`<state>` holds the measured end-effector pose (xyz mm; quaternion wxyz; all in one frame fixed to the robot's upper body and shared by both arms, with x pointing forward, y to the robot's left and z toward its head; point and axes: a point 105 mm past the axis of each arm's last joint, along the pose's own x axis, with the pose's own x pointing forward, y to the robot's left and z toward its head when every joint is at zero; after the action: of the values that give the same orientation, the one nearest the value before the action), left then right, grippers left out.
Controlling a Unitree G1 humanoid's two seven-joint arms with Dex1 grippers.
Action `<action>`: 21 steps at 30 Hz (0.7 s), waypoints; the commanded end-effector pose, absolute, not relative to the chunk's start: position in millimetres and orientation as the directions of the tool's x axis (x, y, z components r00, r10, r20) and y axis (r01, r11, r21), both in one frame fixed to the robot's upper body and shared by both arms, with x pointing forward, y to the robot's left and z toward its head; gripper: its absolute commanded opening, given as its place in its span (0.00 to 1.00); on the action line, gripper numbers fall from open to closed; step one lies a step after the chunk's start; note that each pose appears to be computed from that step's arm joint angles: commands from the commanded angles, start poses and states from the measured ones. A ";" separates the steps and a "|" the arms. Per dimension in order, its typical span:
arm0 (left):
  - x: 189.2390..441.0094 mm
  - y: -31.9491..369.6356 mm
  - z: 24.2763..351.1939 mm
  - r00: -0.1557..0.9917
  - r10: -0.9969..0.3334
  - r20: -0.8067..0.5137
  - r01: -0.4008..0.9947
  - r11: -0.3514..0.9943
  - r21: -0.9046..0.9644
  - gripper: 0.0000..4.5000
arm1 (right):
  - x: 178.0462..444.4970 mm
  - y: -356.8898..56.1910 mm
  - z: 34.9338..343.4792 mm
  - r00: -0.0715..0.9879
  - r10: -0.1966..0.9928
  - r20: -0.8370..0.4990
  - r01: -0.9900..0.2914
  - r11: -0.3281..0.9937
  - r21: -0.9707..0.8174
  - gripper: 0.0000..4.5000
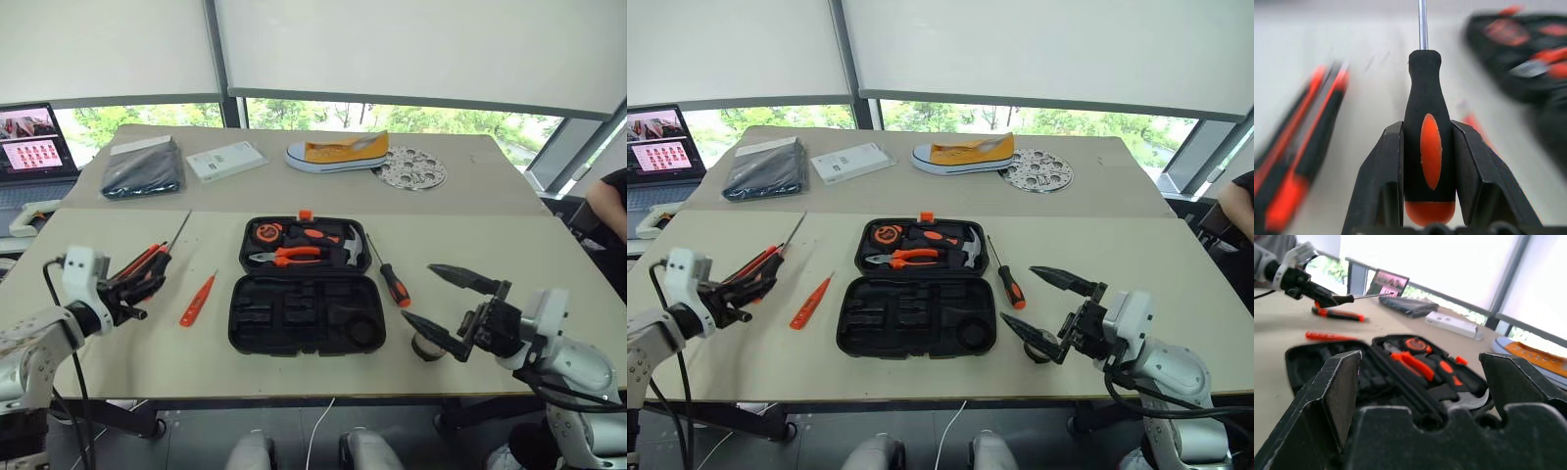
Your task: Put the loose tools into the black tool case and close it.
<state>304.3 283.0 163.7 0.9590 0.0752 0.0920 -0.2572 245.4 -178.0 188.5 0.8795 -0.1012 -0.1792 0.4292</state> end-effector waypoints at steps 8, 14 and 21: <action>307.4 157.7 163.7 0.333 -0.829 -0.449 0.876 0.097 0.472 0.19 | 256.2 -193.0 201.5 0.483 0.872 0.083 -0.784 0.473 -0.402 1.00; 337.0 141.2 138.7 0.345 -0.738 -0.580 0.855 -0.009 0.519 0.19 | 254.9 -189.7 192.5 0.446 0.895 0.009 -0.829 0.417 -0.372 1.00; 345.9 129.2 132.2 0.374 -0.693 -0.616 0.858 0.007 0.513 0.19 | 251.3 -190.9 190.6 0.450 0.893 -0.020 -0.842 0.416 -0.344 1.00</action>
<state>344.0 134.1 127.8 0.7043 0.4262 0.0971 -0.5593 255.1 -190.6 180.0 0.8408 -0.1396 -0.0718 0.5181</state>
